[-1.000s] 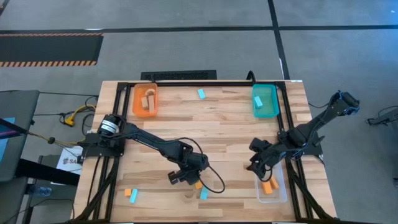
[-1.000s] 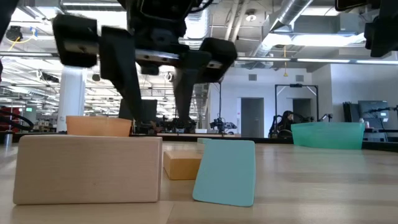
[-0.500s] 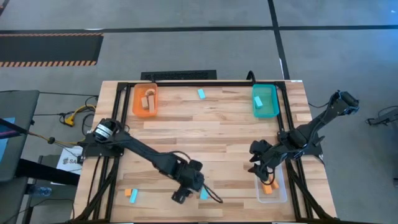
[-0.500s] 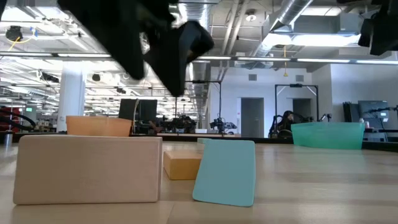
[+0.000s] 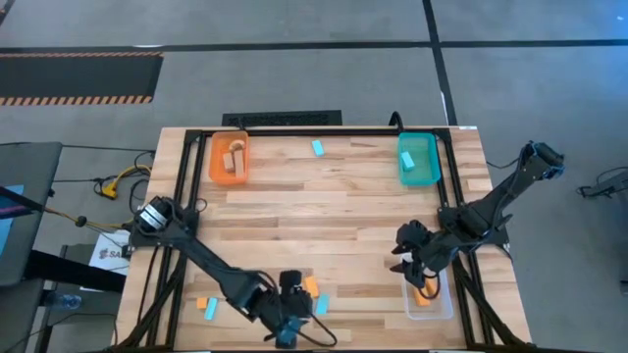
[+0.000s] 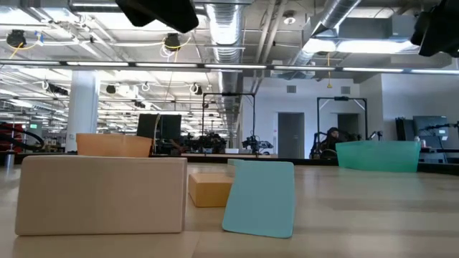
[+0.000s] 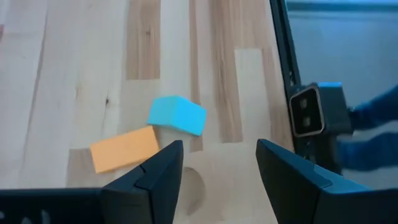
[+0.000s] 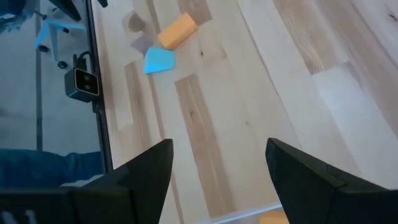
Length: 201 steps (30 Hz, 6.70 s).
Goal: Sort & place blocks by color
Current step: Put the blue block into the blue bin
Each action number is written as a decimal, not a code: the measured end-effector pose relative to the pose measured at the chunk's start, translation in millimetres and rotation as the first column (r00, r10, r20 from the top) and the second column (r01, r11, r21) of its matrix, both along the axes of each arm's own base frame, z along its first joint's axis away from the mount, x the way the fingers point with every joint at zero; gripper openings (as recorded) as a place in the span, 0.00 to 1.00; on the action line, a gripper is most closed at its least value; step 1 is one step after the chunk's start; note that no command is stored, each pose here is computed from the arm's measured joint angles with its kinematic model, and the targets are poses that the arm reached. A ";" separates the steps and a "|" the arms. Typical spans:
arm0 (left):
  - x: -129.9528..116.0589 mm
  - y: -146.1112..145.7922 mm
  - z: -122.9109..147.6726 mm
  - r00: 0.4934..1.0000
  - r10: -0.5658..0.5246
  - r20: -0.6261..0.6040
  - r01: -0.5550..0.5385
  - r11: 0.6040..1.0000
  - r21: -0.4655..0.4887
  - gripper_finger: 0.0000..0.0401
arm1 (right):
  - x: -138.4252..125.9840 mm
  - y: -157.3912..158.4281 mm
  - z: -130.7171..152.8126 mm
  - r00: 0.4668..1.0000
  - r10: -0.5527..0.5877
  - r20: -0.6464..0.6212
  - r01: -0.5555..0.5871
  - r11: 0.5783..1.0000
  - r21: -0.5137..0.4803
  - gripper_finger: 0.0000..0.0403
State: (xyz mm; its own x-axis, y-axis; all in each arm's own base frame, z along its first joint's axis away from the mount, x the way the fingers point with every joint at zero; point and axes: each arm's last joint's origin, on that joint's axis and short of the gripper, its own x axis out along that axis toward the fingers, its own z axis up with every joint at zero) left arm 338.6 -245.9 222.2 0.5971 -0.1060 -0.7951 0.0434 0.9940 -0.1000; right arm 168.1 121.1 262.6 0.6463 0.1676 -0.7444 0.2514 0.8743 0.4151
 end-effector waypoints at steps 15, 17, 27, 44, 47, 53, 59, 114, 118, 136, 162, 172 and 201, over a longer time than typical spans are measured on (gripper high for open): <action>22.1 16.6 -12.8 0.934 0.352 -0.059 -0.356 0.905 -0.231 0.48 | 16.4 13.2 -9.2 0.999 -0.001 0.038 0.001 1.000 0.000 0.70; 21.3 14.7 -12.6 0.927 0.366 -0.078 -0.374 0.890 -0.261 0.48 | 19.1 16.5 -12.8 1.000 0.008 0.027 -0.008 1.000 0.002 0.70; -33.6 5.1 -20.1 0.752 0.427 -0.503 -0.510 0.859 -0.032 0.48 | 20.0 30.3 -25.0 0.994 0.094 -0.053 -0.092 0.995 0.037 0.70; -124.8 -24.3 -43.0 0.328 0.565 -0.757 -0.782 0.612 0.118 0.55 | 23.9 27.5 -23.6 0.990 0.142 -0.020 -0.142 0.990 -0.008 0.70; -134.3 -31.0 -40.7 0.305 0.588 -0.749 -0.808 0.576 0.123 0.55 | 24.6 26.7 -23.6 0.990 0.143 -0.019 -0.143 0.990 -0.011 0.70; -158.6 -37.8 -31.6 0.220 0.667 -0.712 -0.873 0.460 0.161 0.55 | 24.5 26.7 -23.6 0.989 0.150 -0.020 -0.150 0.989 -0.012 0.70; -174.4 -32.8 -50.2 0.178 0.670 -0.721 -0.913 0.387 0.134 0.55 | 25.9 24.9 -23.5 0.985 0.170 -0.014 -0.171 0.985 -0.036 0.70; -156.5 27.1 -68.2 0.303 0.663 -0.684 -0.794 0.573 0.204 0.55 | 35.1 15.7 -21.7 0.993 0.115 0.000 -0.115 0.993 0.004 0.70; -156.3 27.2 -68.5 0.316 0.668 -0.674 -0.793 0.576 0.199 0.55 | 37.1 12.9 -21.5 0.994 0.113 0.005 -0.113 0.994 -0.006 0.70; -160.9 29.2 -78.7 0.333 0.643 -0.689 -0.804 0.576 0.149 0.13 | 38.2 11.0 -21.5 0.994 0.112 0.006 -0.112 0.994 -0.012 0.70; -84.2 98.1 52.6 0.179 0.923 0.340 -0.647 0.371 -0.666 0.07 | 114.9 -49.6 35.8 0.713 -0.158 0.683 0.019 0.978 0.206 0.70; -42.6 147.3 103.8 0.438 0.752 0.492 -0.407 0.654 -0.638 0.07 | 131.5 -68.6 25.1 0.729 -0.106 0.676 -0.095 0.963 0.253 0.70; -31.3 197.9 116.7 0.461 0.693 0.554 -0.286 0.707 -0.647 0.07 | 137.5 -94.9 38.4 0.559 -0.158 0.814 0.021 0.984 0.176 0.41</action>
State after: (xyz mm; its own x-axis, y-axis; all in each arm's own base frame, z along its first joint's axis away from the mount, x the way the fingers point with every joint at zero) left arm 307.3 -48.0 338.9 0.9736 0.2277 -0.0172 -0.1801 0.7192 -0.6711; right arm 305.6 26.2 301.0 0.9819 0.1236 0.1437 -0.1852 0.7871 0.5884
